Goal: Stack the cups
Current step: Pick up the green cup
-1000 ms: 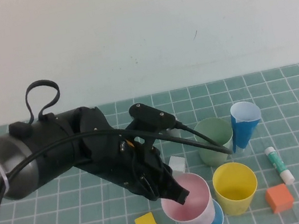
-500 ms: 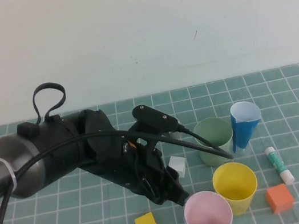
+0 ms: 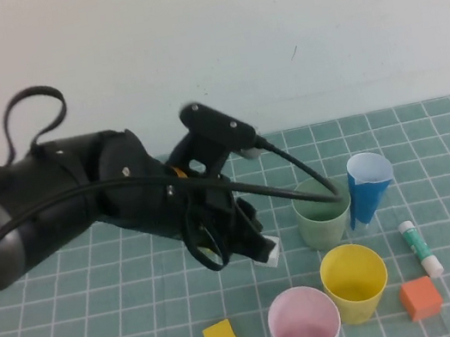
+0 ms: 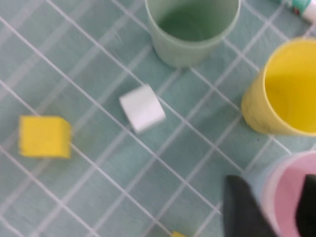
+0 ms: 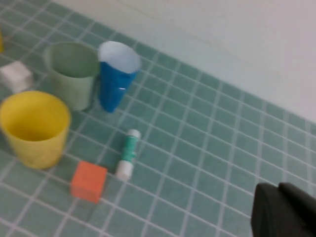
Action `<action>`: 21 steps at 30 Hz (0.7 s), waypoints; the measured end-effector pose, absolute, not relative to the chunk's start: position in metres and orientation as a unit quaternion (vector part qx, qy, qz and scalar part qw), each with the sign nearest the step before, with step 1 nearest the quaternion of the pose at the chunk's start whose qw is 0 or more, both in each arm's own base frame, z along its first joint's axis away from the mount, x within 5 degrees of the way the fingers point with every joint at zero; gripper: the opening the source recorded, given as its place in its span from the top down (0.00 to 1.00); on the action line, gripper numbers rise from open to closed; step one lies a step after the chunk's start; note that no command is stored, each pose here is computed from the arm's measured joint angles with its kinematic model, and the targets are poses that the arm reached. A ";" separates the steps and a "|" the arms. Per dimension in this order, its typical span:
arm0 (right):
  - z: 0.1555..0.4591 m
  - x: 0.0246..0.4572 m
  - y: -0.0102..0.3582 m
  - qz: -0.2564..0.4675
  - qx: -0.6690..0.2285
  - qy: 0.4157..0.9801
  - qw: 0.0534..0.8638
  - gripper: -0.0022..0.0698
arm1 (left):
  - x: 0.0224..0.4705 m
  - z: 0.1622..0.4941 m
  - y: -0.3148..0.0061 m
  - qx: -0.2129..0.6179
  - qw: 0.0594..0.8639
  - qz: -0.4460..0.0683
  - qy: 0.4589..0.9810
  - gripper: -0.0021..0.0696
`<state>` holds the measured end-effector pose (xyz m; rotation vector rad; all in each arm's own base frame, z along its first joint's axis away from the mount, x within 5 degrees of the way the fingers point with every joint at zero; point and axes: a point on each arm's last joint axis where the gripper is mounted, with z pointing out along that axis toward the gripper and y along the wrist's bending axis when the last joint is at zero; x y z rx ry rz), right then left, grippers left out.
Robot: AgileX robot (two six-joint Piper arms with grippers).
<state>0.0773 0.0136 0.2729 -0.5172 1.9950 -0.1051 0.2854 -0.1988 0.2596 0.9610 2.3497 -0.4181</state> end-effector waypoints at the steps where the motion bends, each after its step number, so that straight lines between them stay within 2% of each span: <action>1: 0.280 0.079 0.017 -0.028 -0.228 0.830 0.508 0.97 | 0.284 0.267 -0.197 0.361 0.291 -0.152 0.873 0.72; 2: 0.288 0.081 0.021 -0.006 -0.245 0.830 0.501 0.97 | 0.282 0.273 -0.195 0.362 0.301 -0.150 0.870 0.80; 5: 0.312 0.089 0.035 0.065 -0.294 0.822 0.484 0.97 | 0.277 0.289 -0.190 0.358 0.326 -0.146 0.863 0.92; 11: 0.345 0.131 0.051 0.159 -0.352 0.796 0.466 0.97 | 0.262 0.318 -0.174 0.291 0.390 -0.154 0.860 0.97; 17: 0.324 0.183 0.063 0.226 -0.386 0.810 0.379 0.97 | 0.229 0.308 -0.146 0.255 0.424 -0.139 0.858 0.97; 21: 0.306 0.201 0.093 0.239 -0.422 0.800 0.354 0.97 | 0.197 0.287 -0.125 0.244 0.430 -0.137 0.858 0.97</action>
